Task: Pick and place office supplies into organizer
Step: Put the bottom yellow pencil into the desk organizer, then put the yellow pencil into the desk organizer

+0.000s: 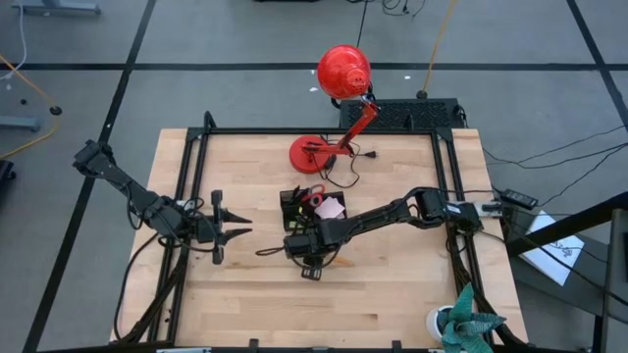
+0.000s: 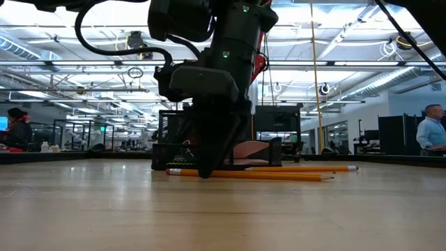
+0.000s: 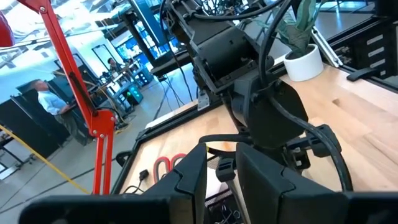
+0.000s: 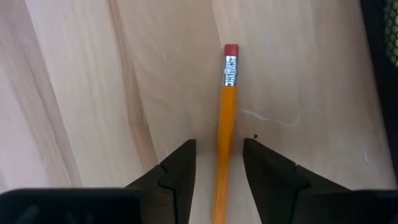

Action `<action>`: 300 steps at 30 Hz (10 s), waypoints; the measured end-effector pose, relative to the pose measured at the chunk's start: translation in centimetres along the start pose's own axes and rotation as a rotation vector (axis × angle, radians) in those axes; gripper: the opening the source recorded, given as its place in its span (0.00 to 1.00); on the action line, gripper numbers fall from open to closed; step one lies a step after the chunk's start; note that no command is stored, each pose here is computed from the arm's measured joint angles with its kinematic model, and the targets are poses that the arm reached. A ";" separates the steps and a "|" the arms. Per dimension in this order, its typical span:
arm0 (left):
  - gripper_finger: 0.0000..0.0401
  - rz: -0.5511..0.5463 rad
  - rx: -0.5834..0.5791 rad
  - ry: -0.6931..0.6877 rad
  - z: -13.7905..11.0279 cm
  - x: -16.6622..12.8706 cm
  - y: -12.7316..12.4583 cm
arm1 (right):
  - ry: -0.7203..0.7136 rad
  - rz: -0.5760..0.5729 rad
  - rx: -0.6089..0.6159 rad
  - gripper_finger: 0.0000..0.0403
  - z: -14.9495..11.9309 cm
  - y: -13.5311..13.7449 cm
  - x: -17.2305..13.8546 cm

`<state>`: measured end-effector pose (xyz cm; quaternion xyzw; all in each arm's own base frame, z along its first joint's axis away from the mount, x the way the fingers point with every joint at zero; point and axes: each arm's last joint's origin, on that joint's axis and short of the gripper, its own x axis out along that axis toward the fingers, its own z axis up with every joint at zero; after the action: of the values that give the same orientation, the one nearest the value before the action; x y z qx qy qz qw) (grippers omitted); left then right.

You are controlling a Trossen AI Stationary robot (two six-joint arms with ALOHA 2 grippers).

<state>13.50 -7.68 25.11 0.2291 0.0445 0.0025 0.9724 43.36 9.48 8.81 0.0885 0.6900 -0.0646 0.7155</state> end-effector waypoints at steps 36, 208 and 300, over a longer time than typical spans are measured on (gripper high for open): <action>0.23 -0.017 0.135 0.146 -1.6 -2.4 -0.6 | -0.029 -0.005 -0.233 0.32 0.0 0.6 0.1; 0.23 -0.025 0.101 0.141 -1.5 -2.4 -0.6 | -1.681 -0.370 0.296 0.06 1.3 -6.7 -7.4; 0.23 -0.165 -0.059 0.399 2.7 24.9 -8.9 | -1.796 0.000 -0.439 0.00 -25.6 -4.3 -17.6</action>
<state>38.43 -16.25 21.43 0.1913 0.2544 -0.0303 0.9475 16.79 10.30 25.42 -0.1322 -0.1271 0.0232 0.9828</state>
